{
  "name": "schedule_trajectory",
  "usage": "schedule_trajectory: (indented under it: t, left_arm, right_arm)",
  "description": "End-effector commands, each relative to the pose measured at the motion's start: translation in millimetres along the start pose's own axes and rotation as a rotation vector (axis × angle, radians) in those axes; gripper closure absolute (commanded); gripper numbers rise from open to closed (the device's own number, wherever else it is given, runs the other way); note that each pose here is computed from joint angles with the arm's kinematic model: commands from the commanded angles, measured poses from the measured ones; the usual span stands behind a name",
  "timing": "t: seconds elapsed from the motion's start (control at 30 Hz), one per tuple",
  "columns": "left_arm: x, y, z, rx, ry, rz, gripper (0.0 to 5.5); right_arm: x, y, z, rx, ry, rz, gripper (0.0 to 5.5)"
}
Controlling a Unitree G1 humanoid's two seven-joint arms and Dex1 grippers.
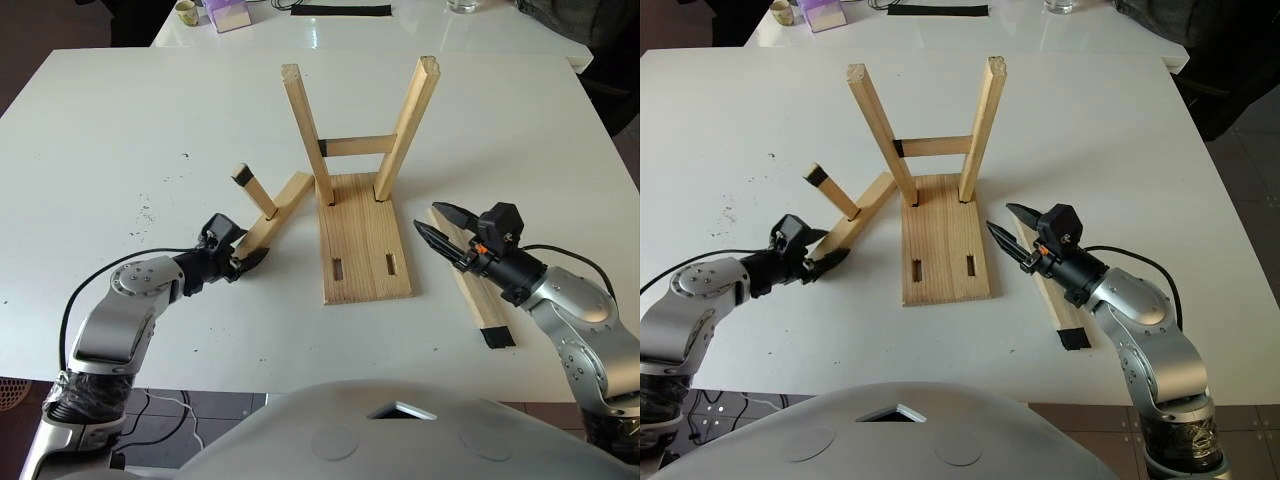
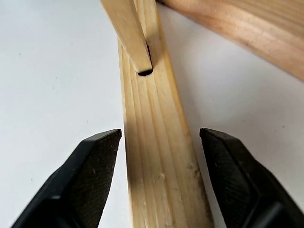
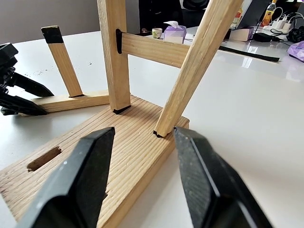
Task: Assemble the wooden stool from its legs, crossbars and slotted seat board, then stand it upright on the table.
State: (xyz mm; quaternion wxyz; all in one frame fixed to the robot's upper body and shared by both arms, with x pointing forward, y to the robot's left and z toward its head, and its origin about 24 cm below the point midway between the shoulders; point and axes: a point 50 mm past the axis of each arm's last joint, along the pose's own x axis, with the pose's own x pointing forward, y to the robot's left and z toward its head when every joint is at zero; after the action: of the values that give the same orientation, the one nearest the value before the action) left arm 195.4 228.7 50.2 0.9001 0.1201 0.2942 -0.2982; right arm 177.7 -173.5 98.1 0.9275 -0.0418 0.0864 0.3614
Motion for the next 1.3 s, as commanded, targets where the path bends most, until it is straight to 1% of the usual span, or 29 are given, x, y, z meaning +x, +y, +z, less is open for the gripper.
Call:
schedule_trajectory:
  t: [0.03,0.13,0.27,0.37,0.5,0.57,0.63,0.7,0.73,0.77,0.83,0.87,0.9,0.93,1.0,1.03,1.07,1.1,1.2,1.27,1.3]
  left_arm:
    - [3.5,-10.0,-13.5,-0.003,0.042,-0.002,2.43]
    - [9.8,-4.7,-13.2,-0.013,0.036,0.032,2.43]
    - [21.5,3.9,-10.6,-0.060,0.005,0.093,2.99]
    - [23.4,3.6,-12.4,-0.059,0.001,0.084,3.46]
    - [22.8,8.9,-10.6,-0.055,-0.016,0.065,3.48]
    - [23.5,24.9,-0.3,-0.085,-0.066,0.108,3.48]
    - [20.7,56.9,17.8,-0.137,-0.150,0.220,3.48]
    - [9.6,97.2,44.0,-0.176,-0.279,0.367,3.48]
    - [2.1,109.4,61.2,-0.161,-0.370,0.387,3.48]
    - [-5.3,113.9,79.6,-0.151,-0.470,0.357,3.48]
    - [-20.5,105.2,120.7,-0.166,-0.693,0.183,3.48]
    - [-29.2,94.3,138.8,-0.177,-0.785,0.057,3.48]
    - [-36.9,82.1,152.7,-0.181,-0.846,-0.072,3.48]
    - [-47.6,64.7,164.8,-0.179,-0.895,-0.248,3.48]
    - [-74.0,25.7,174.2,-0.113,-0.928,-0.590,3.48]
    - [-84.4,11.3,173.0,-0.073,-0.918,-0.703,3.48]
    - [-91.1,1.9,172.8,-0.050,-0.913,-0.781,3.48]
    - [-95.9,-4.0,173.0,-0.042,-0.916,-0.822,3.48]
    - [-106.4,-16.2,176.1,-0.045,-0.940,-0.928,3.48]
    - [-104.2,-26.6,177.4,-0.034,-0.922,-0.990,3.48]
    - [-99.2,-31.1,176.9,-0.027,-0.901,-1.007,3.48]
  right_arm:
    - [1.1,-0.9,-0.2,-0.012,0.010,0.006,3.24]
    - [1.6,-0.4,-1.7,-0.013,0.014,0.006,3.24]
    - [4.1,-1.2,-2.3,-0.018,0.017,0.012,3.24]
    - [5.0,-1.5,-3.3,-0.025,0.024,0.020,3.24]
    - [4.3,-2.2,-3.6,-0.031,0.029,0.021,3.24]
    - [4.2,-2.4,-3.5,-0.032,0.029,0.018,3.24]
    - [5.1,-3.3,-3.6,-0.033,0.028,0.018,3.24]
    - [5.4,-4.9,-2.1,-0.038,0.023,0.018,3.24]
    - [5.4,-6.7,-0.5,-0.046,0.022,0.012,3.24]
    - [5.2,-9.7,1.4,-0.055,0.018,0.001,3.24]
    - [4.0,-14.4,10.6,-0.066,-0.006,-0.006,3.24]
    - [3.4,-16.0,18.1,-0.071,-0.027,0.003,3.24]
    - [2.3,-16.5,26.0,-0.070,-0.052,0.016,3.24]
    - [1.2,-16.8,37.2,-0.063,-0.093,0.037,3.24]
    - [-0.6,-16.2,60.8,-0.068,-0.175,0.111,3.24]
    - [-1.4,-14.4,69.8,-0.078,-0.199,0.152,3.24]
    - [-3.1,-11.4,78.7,-0.082,-0.226,0.195,3.05]
    - [-3.9,-9.1,86.7,-0.077,-0.251,0.242,2.96]
    - [-7.2,-6.5,106.9,-0.035,-0.319,0.367,2.47]
    - [-7.4,-9.7,118.3,-0.006,-0.339,0.419,2.17]
    - [-6.9,-10.4,122.9,0.009,-0.341,0.452,2.17]
